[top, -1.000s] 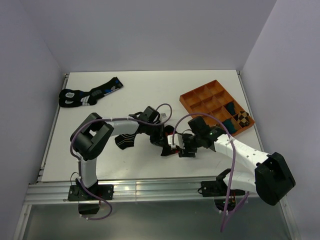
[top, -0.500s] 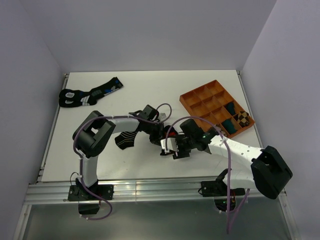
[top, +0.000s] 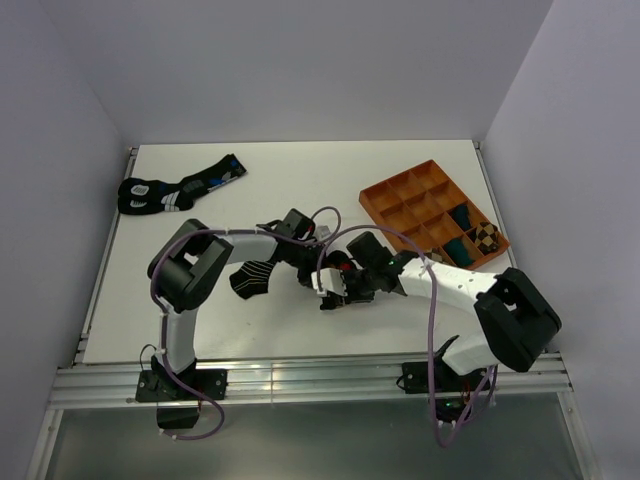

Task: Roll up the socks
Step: Roll the sock at the center of the board.

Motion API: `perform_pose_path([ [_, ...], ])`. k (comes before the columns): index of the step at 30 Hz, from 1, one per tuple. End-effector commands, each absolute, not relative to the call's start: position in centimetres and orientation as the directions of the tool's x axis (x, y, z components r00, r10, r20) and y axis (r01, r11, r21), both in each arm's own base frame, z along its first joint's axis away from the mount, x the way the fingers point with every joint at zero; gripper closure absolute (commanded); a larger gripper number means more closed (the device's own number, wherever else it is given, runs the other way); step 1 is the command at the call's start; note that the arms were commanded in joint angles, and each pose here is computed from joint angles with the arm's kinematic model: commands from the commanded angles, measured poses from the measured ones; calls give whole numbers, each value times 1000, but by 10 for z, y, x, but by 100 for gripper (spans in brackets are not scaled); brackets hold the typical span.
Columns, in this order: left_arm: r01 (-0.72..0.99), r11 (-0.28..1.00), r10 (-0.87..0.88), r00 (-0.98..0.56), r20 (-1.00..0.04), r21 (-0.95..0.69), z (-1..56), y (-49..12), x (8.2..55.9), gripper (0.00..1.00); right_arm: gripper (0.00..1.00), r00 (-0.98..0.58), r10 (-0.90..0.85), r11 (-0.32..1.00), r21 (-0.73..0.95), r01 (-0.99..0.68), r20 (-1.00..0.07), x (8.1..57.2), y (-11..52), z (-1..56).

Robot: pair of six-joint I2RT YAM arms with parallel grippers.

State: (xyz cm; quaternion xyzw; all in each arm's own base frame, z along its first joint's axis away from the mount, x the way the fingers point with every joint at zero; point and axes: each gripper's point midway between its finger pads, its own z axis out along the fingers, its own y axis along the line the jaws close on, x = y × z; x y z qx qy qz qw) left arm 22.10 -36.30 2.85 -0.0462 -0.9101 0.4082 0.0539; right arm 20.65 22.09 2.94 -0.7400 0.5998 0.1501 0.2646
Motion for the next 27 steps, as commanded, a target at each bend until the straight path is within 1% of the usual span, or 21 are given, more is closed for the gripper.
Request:
perform_pose_path([
  [1, 4, 732, 64, -996, 63, -681, 0, -345, 215, 94, 70, 172, -818, -122, -127, -984, -548, 203, 223, 27],
  [3, -20, 712, 9, -999, 38, -702, 7, -349, 223, 91, 71, 137, -822, -108, -85, -991, -553, 205, 219, 31],
  [4, -53, 698, -25, -998, 50, -714, 12, -348, 219, 91, 71, 131, -810, -117, -61, -991, -571, 204, 220, 34],
  [5, -56, 687, -46, -998, 34, -724, 15, -349, 222, 91, 72, 119, -809, -115, -43, -992, -575, 205, 219, 36],
  [6, -50, 671, -60, -998, 13, -740, 20, -350, 222, 90, 73, 78, -820, -103, 11, -995, -568, 206, 213, 38],
  [7, -68, 661, -84, -996, 17, -747, 25, -351, 222, 90, 73, 64, -819, -106, 41, -993, -571, 205, 212, 39],
  [8, -70, 658, -100, -995, 5, -749, 27, -352, 223, 88, 73, 57, -805, -125, 74, -989, -590, 203, 213, 42],
  [10, -67, 632, -127, -992, -18, -772, 40, -358, 222, 84, 73, -2, -818, -115, 168, -979, -575, 202, 205, 42],
  [11, -65, 625, -142, -989, -31, -778, 43, -360, 222, 84, 73, -6, -807, -135, 195, -971, -590, 200, 206, 44],
  [12, -52, 613, -159, -986, -59, -789, 49, -365, 223, 83, 73, -41, -820, -131, 256, -958, -572, 198, 203, 43],
  [13, -59, 603, -182, -981, -65, -795, 55, -366, 222, 82, 73, -53, -817, -133, 277, -952, -575, 201, 200, 44],
  [14, -49, 599, -192, -978, -85, -799, 59, -367, 222, 77, 73, -71, -818, -131, 305, -943, -571, 202, 198, 44],
  [15, -41, 612, -217, -969, -118, -790, 59, -368, 224, 75, 73, -109, -826, -125, 368, -922, -554, 200, 197, 45],
  [17, -30, 602, -243, -959, -147, -798, 67, -368, 222, 71, 73, -130, -826, -129, 408, -904, -549, 202, 193, 46],
  [18, -33, 616, -255, -954, -160, -787, 62, -365, 218, 70, 73, -159, -831, -123, 455, -882, -533, 201, 192, 46],
  [19, -29, 621, -299, -933, -202, -784, 68, -362, 224, 69, 73, -161, -831, -128, 465, -876, -532, 202, 191, 45],
  [21, -23, 634, -333, -910, -246, -773, 69, -356, 226, 68, 73, -195, -842, -111, 517, -849, -502, 203, 189, 42],
  [22, -6, 655, -363, -880, -308, -755, 72, -349, 228, 67, 73, -201, -844, -112, 530, -840, -498, 203, 188, 41],
  [24, 37, 682, -340, -869, -361, -731, 73, -346, 218, 66, 73, -229, -853, -96, 572, -815, -470, 202, 187, 36],
  [25, 77, 713, -364, -808, -462, -697, 83, -338, 231, 66, 73, -238, -854, -91, 583, -807, -462, 202, 186, 35],
  [27, 177, 714, -334, -764, -552, -677, 97, -341, 223, 62, 73, -255, -859, -78, 607, -790, -443, 202, 185, 32],
])
